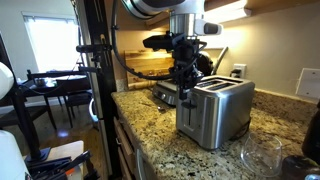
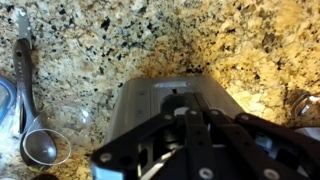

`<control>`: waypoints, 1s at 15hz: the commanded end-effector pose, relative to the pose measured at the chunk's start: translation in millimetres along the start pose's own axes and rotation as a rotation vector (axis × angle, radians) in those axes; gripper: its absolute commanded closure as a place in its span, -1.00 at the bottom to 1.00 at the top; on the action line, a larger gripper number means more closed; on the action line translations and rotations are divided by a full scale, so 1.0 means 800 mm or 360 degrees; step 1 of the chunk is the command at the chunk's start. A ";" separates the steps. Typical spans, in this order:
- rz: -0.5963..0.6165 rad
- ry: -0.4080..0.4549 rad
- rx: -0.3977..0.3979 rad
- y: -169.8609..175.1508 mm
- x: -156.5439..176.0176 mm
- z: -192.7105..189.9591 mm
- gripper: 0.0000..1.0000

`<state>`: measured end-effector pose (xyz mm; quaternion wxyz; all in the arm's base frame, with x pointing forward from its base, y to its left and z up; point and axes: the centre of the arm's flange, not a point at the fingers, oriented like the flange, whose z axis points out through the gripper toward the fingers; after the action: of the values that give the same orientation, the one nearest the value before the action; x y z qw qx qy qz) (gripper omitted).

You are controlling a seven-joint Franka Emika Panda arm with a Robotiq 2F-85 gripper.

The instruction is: Press down on the toaster press handle

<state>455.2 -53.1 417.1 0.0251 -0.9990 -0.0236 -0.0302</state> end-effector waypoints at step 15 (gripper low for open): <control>0.0069 -0.0007 0.0115 0.027 0.006 0.074 0.94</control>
<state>467.9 -69.6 377.8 0.0523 -0.9983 0.0029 -0.0242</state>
